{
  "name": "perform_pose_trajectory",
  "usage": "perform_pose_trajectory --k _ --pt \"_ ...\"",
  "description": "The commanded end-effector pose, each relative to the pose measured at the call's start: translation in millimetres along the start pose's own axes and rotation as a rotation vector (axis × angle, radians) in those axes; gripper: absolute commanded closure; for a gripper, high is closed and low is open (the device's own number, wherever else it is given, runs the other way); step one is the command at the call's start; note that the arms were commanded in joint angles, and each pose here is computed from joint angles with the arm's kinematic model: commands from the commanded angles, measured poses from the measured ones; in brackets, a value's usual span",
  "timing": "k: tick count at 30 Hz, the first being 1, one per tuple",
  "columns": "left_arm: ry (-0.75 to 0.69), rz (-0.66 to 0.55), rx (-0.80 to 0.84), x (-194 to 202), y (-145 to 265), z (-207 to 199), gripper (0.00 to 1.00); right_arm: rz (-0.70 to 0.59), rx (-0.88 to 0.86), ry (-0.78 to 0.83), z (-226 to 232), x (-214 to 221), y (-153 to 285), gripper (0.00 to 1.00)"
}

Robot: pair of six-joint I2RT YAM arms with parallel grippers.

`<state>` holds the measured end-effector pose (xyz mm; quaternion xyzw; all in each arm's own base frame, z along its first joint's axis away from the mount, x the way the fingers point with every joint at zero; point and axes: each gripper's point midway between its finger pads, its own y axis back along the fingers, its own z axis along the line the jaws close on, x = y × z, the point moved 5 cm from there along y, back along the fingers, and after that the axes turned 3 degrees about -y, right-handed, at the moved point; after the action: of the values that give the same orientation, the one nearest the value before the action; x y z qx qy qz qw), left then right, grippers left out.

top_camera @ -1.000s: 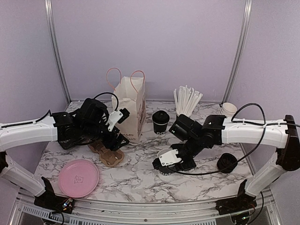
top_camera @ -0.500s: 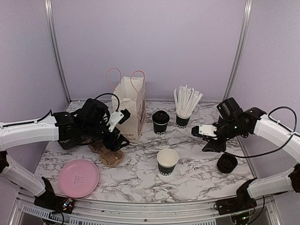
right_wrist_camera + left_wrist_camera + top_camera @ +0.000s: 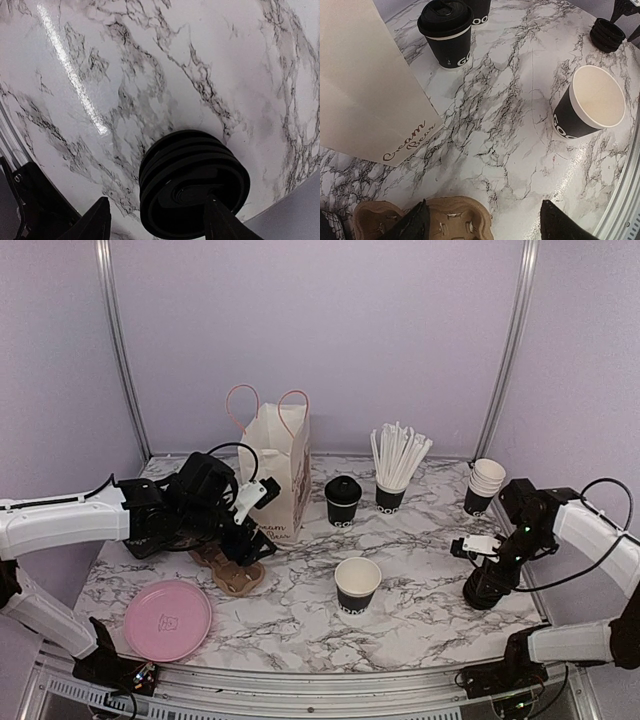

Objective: Pack the takeout coffee

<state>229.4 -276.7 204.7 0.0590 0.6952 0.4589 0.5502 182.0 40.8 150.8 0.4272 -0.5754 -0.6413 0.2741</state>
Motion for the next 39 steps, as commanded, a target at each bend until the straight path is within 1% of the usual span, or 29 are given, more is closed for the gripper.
perform_pose_trajectory --k 1,6,15,18,21,24,28,32,35,39 --pt "-0.006 -0.006 0.009 -7 3 1 0.23 0.094 0.019 -0.022 0 14 1 0.38" --pt "-0.005 -0.006 0.014 -8 3 0 0.23 0.109 0.062 -0.055 -8 14 4 0.4" --pt "-0.004 -0.007 0.019 -8 3 0 0.23 0.153 -0.014 -0.039 5 26 -16 0.49" --pt "-0.003 -0.004 0.024 -7 2 -1 0.23 0.157 -0.015 -0.046 3 25 -19 0.55" --pt "-0.002 0.0 0.023 -6 1 -1 0.23 0.161 -0.017 -0.045 1 24 -21 0.64" --pt "-0.004 -0.001 0.022 -7 1 -1 0.23 0.169 -0.018 -0.048 -1 24 -23 0.71" --pt "-0.004 -0.001 0.025 -7 1 -1 0.23 0.173 -0.02 -0.051 -2 25 -26 0.76" --pt "-0.005 -0.001 0.026 -7 1 -1 0.23 0.176 -0.02 -0.058 -3 24 -23 0.82" --pt "-0.005 0.002 0.027 -7 1 -1 0.23 0.17 -0.015 -0.057 -3 22 -16 0.87" --pt "-0.004 0.002 0.032 -7 1 -2 0.23 0.144 -0.015 -0.057 0 18 -3 0.89"
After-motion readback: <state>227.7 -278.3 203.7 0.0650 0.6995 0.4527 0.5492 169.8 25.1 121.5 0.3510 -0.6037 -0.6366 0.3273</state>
